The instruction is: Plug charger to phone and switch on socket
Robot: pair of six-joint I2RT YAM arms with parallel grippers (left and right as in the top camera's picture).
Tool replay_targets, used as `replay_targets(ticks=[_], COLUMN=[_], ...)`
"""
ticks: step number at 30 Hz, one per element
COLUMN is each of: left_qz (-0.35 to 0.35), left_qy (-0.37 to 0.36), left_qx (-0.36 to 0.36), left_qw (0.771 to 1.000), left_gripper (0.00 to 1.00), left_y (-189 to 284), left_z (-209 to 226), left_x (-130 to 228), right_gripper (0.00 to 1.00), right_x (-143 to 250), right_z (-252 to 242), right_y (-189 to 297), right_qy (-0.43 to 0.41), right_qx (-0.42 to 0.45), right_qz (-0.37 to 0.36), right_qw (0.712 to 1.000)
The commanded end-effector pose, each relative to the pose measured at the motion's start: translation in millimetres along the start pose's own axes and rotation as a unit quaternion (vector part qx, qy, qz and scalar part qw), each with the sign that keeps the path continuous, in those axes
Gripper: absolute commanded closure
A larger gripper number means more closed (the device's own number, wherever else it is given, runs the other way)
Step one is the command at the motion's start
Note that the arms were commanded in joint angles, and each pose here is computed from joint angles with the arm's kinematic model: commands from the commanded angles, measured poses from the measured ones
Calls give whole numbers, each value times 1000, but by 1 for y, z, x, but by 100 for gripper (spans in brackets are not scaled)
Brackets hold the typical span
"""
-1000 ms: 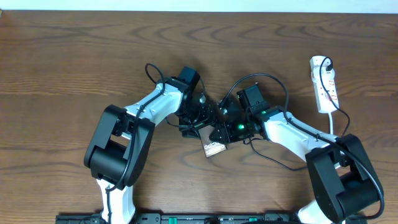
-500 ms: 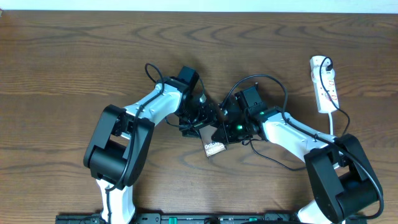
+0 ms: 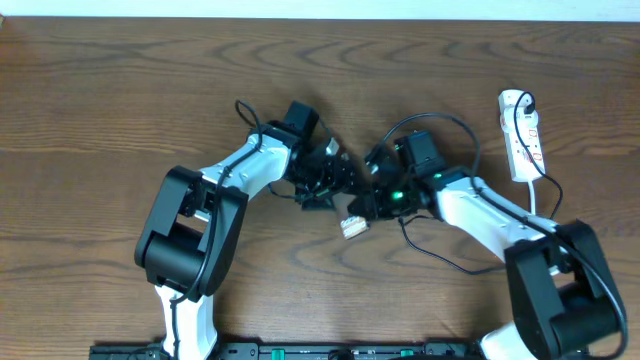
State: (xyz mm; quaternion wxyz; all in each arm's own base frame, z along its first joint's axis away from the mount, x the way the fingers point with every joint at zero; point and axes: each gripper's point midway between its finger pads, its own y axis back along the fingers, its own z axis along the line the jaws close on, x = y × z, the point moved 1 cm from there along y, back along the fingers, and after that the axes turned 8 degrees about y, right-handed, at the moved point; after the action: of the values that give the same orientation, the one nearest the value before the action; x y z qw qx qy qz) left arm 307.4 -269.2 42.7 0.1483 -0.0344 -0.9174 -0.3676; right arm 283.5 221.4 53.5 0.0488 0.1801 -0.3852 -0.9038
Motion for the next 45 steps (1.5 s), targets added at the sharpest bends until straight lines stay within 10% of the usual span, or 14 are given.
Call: replay_targets(ticks=[1, 7, 27, 45], left_qz=[77, 77, 14, 76], left_qy=[-92, -215, -315, -369], left_qx=[174, 282, 345, 359], left_qw=[977, 932, 884, 854], left_gripper=[32, 32, 36, 63], left_y=[15, 43, 91, 93], left_z=[-55, -93, -152, -180], left_x=[17, 14, -4, 43], right_gripper=[99, 99, 99, 99], right_x=[-26, -55, -67, -91], right_z=[53, 50, 37, 54], right_y=[40, 83, 106, 122], right_qy=[59, 54, 41, 83], right_qx=[-128, -168, -178, -205], right_qz=[-55, -125, -161, -204], right_qw=[988, 976, 970, 954])
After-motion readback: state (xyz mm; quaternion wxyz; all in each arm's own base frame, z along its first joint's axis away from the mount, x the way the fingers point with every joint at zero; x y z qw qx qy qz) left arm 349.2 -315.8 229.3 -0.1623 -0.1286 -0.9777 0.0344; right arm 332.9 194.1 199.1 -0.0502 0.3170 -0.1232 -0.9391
